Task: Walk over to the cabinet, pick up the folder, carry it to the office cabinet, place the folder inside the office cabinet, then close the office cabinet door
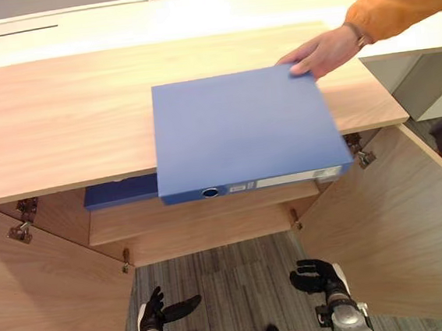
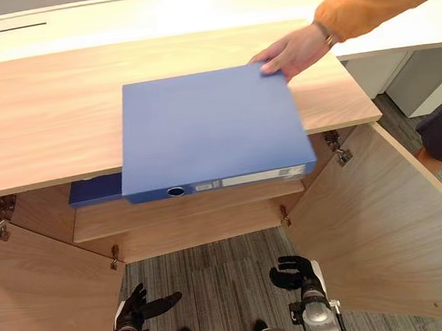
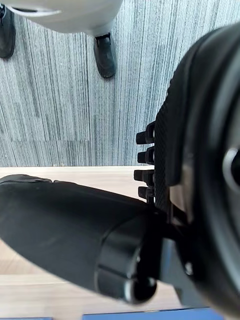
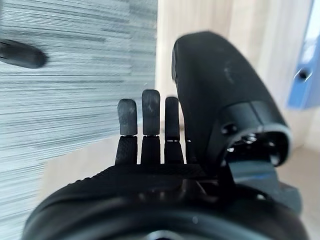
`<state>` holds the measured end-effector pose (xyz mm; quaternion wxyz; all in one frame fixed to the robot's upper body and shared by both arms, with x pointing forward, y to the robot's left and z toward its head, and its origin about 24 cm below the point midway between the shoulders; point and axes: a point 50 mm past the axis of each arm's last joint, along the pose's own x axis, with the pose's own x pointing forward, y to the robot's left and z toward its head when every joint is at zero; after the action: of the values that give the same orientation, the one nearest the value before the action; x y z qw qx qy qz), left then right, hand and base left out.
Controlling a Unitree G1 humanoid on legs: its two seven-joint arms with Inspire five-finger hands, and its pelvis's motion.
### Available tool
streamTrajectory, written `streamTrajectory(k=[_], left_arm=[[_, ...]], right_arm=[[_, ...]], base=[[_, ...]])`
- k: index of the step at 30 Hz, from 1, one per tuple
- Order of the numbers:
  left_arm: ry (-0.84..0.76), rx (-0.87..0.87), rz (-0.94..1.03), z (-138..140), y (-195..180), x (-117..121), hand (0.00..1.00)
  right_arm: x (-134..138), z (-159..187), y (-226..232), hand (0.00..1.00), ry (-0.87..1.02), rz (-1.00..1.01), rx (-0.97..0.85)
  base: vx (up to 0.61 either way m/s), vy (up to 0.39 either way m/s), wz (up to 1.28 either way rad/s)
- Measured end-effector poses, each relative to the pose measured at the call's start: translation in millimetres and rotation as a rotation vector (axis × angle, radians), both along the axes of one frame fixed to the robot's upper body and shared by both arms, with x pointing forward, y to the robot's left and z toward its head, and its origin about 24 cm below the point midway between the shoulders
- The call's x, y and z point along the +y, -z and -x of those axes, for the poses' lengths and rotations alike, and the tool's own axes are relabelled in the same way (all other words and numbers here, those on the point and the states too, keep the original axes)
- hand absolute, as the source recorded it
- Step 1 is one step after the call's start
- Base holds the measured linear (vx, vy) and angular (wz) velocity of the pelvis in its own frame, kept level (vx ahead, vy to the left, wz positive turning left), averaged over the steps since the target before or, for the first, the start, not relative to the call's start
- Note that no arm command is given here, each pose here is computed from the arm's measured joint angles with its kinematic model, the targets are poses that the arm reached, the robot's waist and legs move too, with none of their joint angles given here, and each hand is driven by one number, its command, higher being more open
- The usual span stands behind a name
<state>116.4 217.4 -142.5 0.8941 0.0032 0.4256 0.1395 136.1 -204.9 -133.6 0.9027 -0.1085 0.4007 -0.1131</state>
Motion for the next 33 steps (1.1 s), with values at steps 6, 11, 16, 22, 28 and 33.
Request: streamTrajectory(k=[6,11,16,22,28,33], left_arm=[[0.001,0.037,0.013,10,4,-5,1.00],[0.009,0.060,0.019,17,7,-8,1.00],[0.019,0.084,0.015,24,9,-8,1.00],[0.005,0.070,0.004,25,7,-5,1.00],[0.007,-0.107,-0.036,15,-20,-1,1.00],[0.016,-0.403,-0.150,-6,-81,9,1.00]], right_arm=[[-4,15,8,1.00,0.177,-0.094,0.039],[-11,19,9,1.00,0.285,-0.130,0.029],[-13,23,10,1.00,0.311,-0.133,0.035],[-17,37,14,1.00,0.347,-0.128,0.068],[-18,39,14,1.00,0.359,-0.120,0.079],[-18,38,14,1.00,0.355,-0.117,0.074]], base=[[-0.02,-0.002,-0.02],[-0.09,0.006,-0.02],[-0.16,0.001,0.02],[-0.15,0.026,0.09],[0.00,0.057,0.18],[0.13,0.044,0.11]])
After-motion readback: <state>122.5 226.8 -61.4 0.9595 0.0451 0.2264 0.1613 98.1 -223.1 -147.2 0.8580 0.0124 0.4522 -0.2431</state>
